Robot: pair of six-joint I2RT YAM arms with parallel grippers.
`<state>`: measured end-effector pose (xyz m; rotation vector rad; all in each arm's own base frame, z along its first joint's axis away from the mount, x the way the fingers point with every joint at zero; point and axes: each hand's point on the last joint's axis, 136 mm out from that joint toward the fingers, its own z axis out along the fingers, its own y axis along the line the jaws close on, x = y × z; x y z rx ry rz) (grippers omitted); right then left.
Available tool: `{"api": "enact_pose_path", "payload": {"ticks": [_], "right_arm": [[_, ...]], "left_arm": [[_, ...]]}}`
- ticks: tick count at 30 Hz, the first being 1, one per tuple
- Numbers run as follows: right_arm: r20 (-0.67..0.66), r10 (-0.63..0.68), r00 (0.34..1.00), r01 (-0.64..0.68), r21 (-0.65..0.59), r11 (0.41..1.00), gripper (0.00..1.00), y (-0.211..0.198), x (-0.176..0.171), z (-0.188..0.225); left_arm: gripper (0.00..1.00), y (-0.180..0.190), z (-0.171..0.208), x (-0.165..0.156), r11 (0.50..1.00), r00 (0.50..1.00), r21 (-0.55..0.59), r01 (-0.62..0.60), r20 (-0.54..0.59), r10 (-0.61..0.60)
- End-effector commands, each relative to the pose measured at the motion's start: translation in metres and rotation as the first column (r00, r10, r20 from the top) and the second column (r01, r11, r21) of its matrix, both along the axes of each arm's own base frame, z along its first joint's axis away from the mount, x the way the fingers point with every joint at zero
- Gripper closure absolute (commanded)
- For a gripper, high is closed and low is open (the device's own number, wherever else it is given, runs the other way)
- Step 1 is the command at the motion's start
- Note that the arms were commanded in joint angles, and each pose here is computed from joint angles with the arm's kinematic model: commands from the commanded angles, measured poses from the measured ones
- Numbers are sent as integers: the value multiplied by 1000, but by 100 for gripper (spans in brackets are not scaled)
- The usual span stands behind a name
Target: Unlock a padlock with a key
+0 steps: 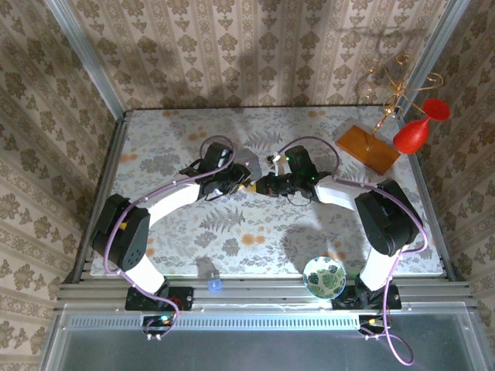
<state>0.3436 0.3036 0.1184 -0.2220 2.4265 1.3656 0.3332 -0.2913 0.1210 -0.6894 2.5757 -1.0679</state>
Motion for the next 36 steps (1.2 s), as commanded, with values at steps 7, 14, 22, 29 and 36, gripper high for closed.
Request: {"api": "enact_pose_path", "payload": {"ticks": [7,14,22,29,36], "right_arm": [[339,-68,938,18,150,988,100,20,53,114],[337,-77,938,53,81,995,100,8,45,101],[275,-65,959,54,50,997,95,5,34,74],[273,-62,960,49,53,997,86,8,31,71],[272,-66,960,53,54,997,79,8,28,69]], "left_arm": [[100,-54,9,-72,933,929,-132,335,-123,-350],[100,-36,9,-62,960,956,-120,254,-118,-267],[100,-30,5,-53,973,972,-138,183,-126,-200],[100,-31,3,-54,973,971,-140,182,-131,-200],[100,-30,4,-53,974,972,-142,178,-128,-196]]}}
